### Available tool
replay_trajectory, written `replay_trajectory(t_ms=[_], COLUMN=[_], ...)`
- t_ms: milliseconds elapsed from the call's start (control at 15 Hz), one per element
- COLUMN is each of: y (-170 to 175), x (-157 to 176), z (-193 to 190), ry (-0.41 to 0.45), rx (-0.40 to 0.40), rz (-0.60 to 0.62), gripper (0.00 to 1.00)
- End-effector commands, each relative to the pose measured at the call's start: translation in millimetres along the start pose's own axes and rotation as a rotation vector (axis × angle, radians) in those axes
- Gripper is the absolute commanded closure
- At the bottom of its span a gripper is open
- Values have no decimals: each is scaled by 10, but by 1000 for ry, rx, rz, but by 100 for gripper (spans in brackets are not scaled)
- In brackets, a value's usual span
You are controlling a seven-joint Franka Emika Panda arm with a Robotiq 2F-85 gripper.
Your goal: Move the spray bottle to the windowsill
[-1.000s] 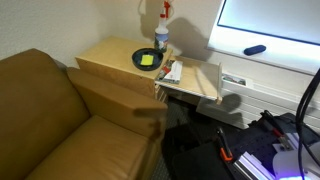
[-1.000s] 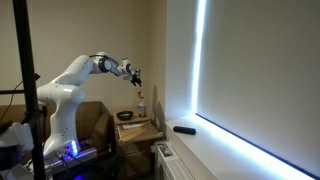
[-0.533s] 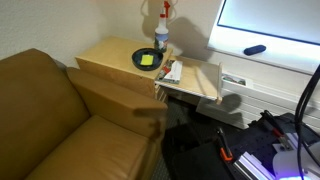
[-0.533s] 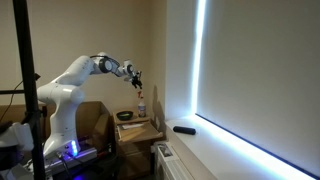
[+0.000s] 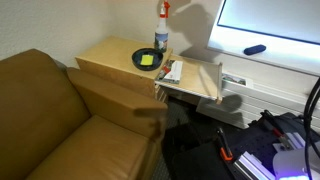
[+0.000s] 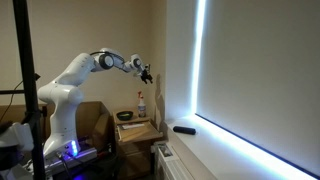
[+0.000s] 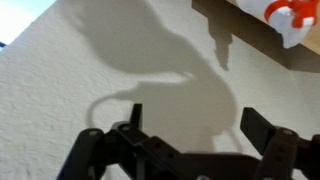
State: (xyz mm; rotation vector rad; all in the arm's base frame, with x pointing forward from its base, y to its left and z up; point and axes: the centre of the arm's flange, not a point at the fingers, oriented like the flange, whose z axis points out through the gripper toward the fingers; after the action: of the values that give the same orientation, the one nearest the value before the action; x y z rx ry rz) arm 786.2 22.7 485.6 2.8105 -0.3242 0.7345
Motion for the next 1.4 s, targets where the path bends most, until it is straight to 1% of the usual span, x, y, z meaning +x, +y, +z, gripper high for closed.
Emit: replay_trajectory(t_ms=[0, 267, 400, 467, 533, 667, 733, 800, 867, 1133, 1333], y=[342, 575, 637, 546, 581, 619, 543, 451, 320, -245, -561], x=[65, 83, 45, -41, -52, -55, -72, -83, -123, -256, -398], z=[-100, -227, -251, -211, -227, -235, -164, -48, 46, 327, 505], ry=[-117, -251, -324, -261, -284, -296, -291, -301, -336, -392, -392], rx=[130, 289, 367, 306, 331, 346, 335, 320, 343, 396, 388], rz=[-66, -136, -167, -138, -148, -156, -133, -137, -161, -180, -162], gripper=[0, 0, 0, 0, 0, 0, 0, 0, 0, 0, 0])
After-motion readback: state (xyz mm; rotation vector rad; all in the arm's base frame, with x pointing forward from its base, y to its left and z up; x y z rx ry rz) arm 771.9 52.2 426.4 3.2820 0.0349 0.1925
